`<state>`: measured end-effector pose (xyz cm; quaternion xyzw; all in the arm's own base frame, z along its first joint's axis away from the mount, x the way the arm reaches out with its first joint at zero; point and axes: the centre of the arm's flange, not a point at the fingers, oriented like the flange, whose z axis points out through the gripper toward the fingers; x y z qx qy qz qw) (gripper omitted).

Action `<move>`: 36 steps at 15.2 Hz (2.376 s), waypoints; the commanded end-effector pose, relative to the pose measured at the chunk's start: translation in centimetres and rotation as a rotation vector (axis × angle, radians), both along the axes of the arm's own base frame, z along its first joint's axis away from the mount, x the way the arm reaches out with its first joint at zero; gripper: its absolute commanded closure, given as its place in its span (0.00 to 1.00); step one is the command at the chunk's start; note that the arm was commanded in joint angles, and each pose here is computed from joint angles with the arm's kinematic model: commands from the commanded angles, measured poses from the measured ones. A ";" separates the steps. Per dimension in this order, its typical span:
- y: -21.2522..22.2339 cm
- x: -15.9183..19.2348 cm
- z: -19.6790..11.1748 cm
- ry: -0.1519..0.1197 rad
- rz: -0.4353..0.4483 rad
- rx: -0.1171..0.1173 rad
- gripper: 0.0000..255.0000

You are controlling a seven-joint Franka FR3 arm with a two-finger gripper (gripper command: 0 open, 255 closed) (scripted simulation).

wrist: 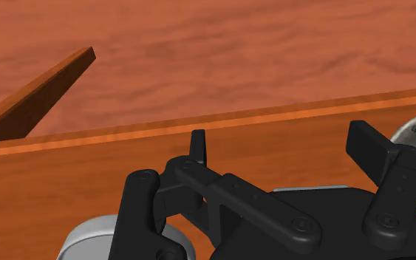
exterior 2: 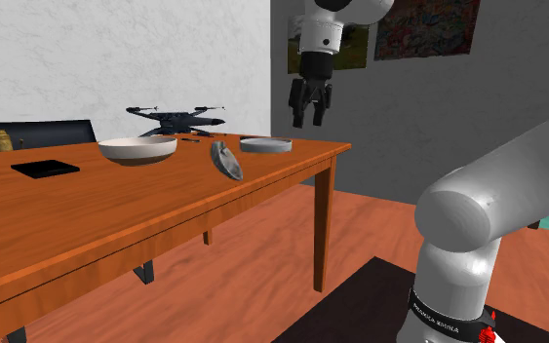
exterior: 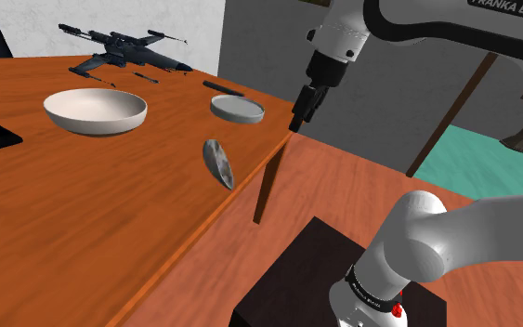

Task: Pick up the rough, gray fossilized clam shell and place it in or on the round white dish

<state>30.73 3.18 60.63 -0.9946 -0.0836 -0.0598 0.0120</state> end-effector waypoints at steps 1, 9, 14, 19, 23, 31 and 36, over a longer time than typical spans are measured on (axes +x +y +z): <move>0.0 0.0 0.0 0.000 0.000 0.000 0.00; 11.5 1.5 -0.7 0.054 -0.171 -0.047 0.00; 18.4 3.5 -1.4 0.087 -0.278 -0.077 0.00; 24.9 6.0 -2.4 0.120 -0.382 -0.106 0.00; 24.7 6.0 -4.5 0.120 -0.382 -0.106 0.00; 24.5 5.9 -6.4 0.120 -0.382 -0.106 0.00; 24.5 5.9 -6.4 0.120 -0.382 -0.106 1.00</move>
